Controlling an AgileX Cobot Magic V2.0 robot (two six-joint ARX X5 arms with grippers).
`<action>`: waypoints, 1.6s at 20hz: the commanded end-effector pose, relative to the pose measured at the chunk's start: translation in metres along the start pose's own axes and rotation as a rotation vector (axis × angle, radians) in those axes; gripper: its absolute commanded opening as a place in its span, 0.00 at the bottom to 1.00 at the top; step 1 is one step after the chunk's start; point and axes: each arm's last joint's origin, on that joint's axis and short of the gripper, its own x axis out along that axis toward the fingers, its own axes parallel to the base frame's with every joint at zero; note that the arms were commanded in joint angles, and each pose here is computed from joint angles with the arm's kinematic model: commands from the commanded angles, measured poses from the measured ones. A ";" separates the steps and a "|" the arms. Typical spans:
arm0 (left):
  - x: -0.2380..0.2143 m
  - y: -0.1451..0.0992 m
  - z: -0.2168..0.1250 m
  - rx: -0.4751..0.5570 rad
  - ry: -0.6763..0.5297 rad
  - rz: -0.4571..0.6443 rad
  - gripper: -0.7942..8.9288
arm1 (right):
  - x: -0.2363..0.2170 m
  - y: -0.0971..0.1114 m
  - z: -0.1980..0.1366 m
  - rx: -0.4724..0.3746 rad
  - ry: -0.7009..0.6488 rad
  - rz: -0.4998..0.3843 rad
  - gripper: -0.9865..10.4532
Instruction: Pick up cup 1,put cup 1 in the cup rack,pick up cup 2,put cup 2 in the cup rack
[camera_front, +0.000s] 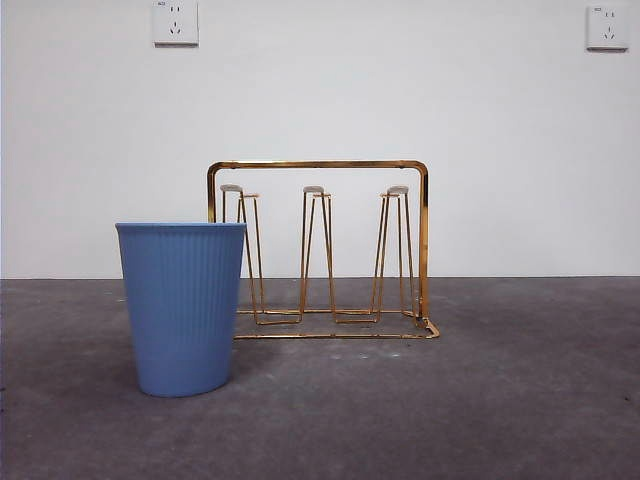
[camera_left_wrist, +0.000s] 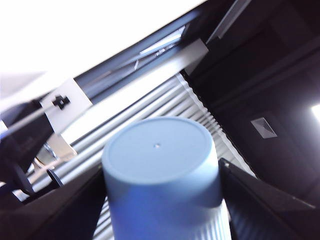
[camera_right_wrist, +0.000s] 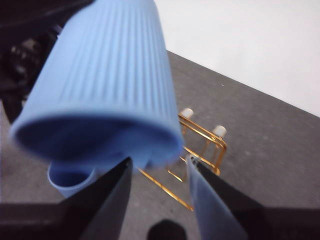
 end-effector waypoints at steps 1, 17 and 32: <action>-0.001 0.002 0.004 0.041 0.009 -0.007 0.07 | -0.015 0.001 -0.007 0.008 0.022 -0.015 0.26; 0.036 -0.016 -0.025 1.004 0.084 0.702 0.08 | -0.094 0.006 -0.060 0.031 0.210 -0.044 0.25; 0.055 0.027 -0.053 1.034 -0.062 0.961 0.08 | -0.096 0.006 -0.062 0.031 0.224 -0.043 0.25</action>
